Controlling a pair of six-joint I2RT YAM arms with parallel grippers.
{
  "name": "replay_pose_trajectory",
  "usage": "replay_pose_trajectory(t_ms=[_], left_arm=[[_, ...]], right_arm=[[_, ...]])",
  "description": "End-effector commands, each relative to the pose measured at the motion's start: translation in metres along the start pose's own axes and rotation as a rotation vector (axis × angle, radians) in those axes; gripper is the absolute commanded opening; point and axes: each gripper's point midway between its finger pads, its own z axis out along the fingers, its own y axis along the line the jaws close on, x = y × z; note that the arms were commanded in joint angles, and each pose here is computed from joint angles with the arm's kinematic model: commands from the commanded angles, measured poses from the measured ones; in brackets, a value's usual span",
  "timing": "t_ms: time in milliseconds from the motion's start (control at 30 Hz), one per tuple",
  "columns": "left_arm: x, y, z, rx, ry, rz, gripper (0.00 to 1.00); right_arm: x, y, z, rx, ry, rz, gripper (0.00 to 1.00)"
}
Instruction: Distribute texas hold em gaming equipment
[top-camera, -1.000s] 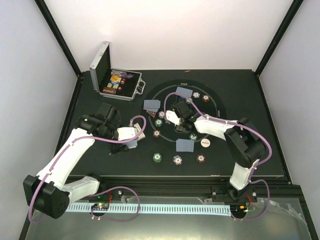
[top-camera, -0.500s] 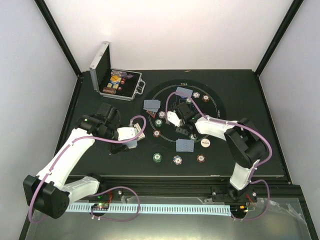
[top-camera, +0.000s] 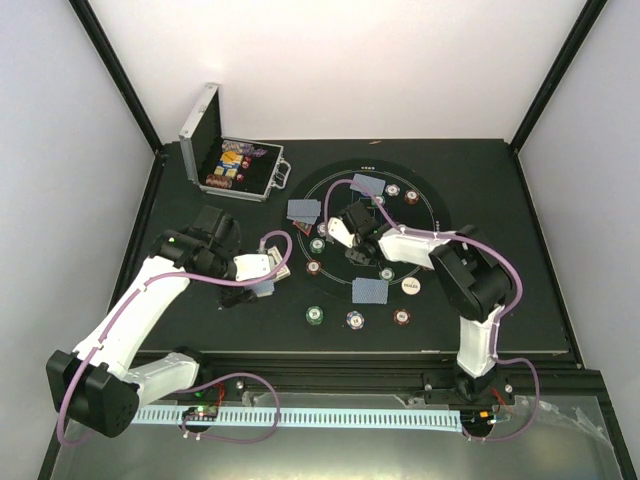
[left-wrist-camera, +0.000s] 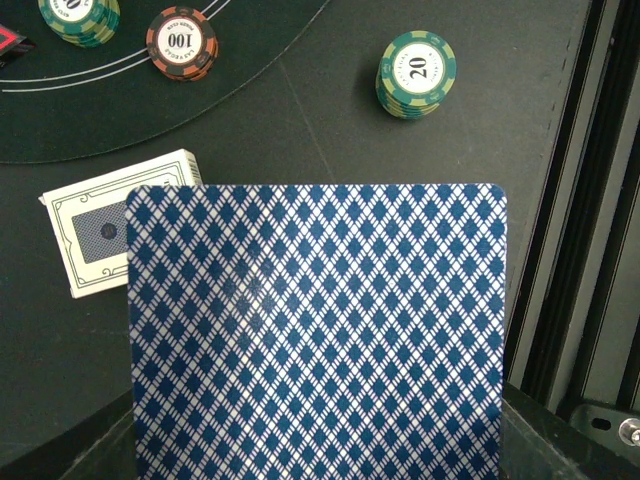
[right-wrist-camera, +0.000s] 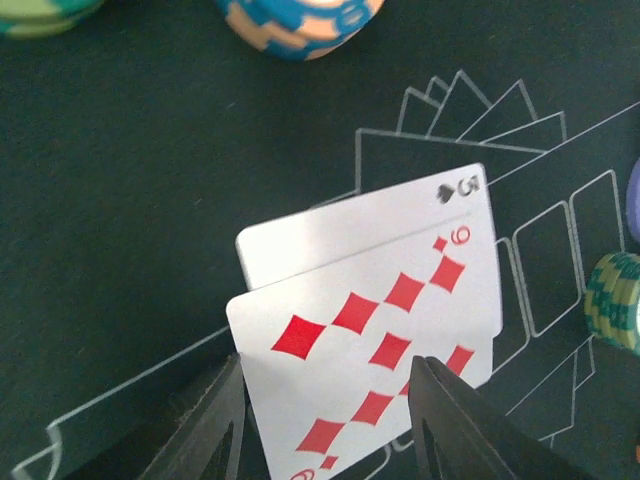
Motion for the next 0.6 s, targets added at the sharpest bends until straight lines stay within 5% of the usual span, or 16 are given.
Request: replay_pose_trajectory(t_ms=[0,267,467,500,533,567], left_arm=[[-0.003,0.003,-0.010,-0.021,-0.006,0.014,0.01],[-0.001,0.003,-0.007,-0.013,-0.006,0.008,0.02],[-0.001,0.002,-0.007,-0.007,-0.009,0.009,0.02],[-0.001,0.002,-0.007,-0.009,-0.009,0.008,0.02],[-0.002,0.002,-0.007,-0.009,-0.013,0.008,0.01],[-0.002,0.002,-0.008,-0.009,-0.015,0.009,0.02]], right_arm=[[0.014,-0.011,0.021,0.035,0.069,0.029,0.48],[0.009,-0.034,0.007,0.095,0.045,0.048,0.48],[-0.019,-0.066,-0.045,0.162,-0.080,0.150,0.51],[-0.029,-0.074,-0.061,0.169,-0.132,0.186,0.68],[-0.039,-0.081,-0.077,0.167,-0.190,0.226,0.95],[-0.051,-0.089,-0.098,0.171,-0.264,0.281,0.99]])
